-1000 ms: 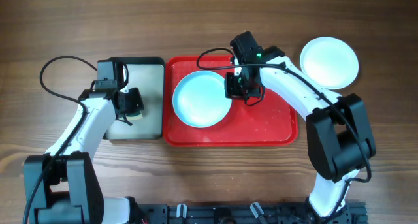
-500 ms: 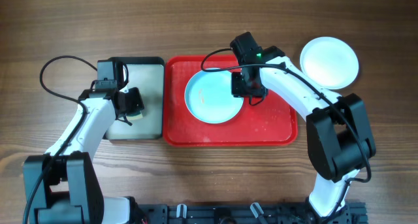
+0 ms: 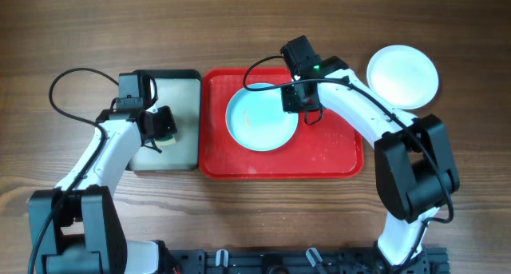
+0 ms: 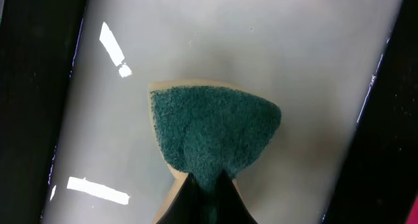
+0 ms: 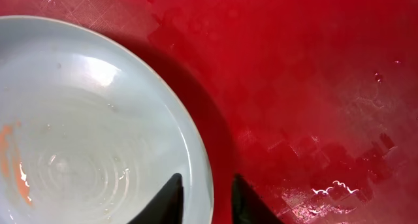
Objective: Clean dirty plates on tray and stack at the side
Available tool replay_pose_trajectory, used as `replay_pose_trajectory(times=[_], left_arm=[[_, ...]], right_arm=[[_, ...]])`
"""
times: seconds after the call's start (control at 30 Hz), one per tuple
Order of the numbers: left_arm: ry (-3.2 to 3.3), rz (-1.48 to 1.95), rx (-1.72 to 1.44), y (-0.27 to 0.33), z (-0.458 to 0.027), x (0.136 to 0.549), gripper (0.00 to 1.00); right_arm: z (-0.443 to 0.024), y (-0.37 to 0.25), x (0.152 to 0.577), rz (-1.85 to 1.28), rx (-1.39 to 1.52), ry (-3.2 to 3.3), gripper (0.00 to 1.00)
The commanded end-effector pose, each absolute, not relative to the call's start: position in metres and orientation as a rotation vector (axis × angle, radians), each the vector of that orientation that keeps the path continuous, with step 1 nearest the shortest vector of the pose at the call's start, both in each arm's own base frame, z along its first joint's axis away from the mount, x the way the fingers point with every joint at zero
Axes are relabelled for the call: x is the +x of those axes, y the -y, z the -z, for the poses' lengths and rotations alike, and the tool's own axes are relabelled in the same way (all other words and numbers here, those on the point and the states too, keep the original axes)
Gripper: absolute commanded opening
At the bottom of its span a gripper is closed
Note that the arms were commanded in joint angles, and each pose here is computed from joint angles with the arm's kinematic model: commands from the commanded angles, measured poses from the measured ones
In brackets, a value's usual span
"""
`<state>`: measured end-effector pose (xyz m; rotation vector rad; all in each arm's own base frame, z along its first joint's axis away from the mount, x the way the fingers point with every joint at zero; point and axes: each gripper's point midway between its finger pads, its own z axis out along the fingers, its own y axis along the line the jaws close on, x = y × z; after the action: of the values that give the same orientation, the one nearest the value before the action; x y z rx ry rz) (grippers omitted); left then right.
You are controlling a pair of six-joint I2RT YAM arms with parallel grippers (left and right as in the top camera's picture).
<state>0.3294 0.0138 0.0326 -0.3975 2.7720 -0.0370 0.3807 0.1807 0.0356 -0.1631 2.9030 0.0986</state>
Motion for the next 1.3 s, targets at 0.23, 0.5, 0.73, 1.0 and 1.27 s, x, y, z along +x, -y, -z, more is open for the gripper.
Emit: replay_pose_trajectory(times=[0.23, 0.5, 0.73, 1.0, 1.27], left_arm=[[-2.755, 0.059, -0.412, -0.013, -0.037, 0.329, 0.04], [-2.755, 0.059, -0.412, -0.013, -0.037, 0.329, 0.04], [-2.756, 0.067, -0.41, -0.012, -0.037, 0.329, 0.04], [-2.738, 0.07, -0.407, -0.012, -0.038, 0.333, 0.04], [-2.735, 0.07, -0.407, -0.012, -0.038, 0.334, 0.04]], right_arm=[[-0.019, -0.174, 0.375, -0.035, -0.275, -2.937, 0.15], [-0.016, -0.174, 0.375, -0.03, -0.294, -2.941, 0.22], [-0.008, -0.174, 0.374, -0.025, -0.317, -2.952, 0.16], [-0.008, -0.182, 0.371, -0.096, -0.326, -2.965, 0.13], [-0.008, -0.183, 0.373, -0.098, -0.361, -2.949, 0.13]])
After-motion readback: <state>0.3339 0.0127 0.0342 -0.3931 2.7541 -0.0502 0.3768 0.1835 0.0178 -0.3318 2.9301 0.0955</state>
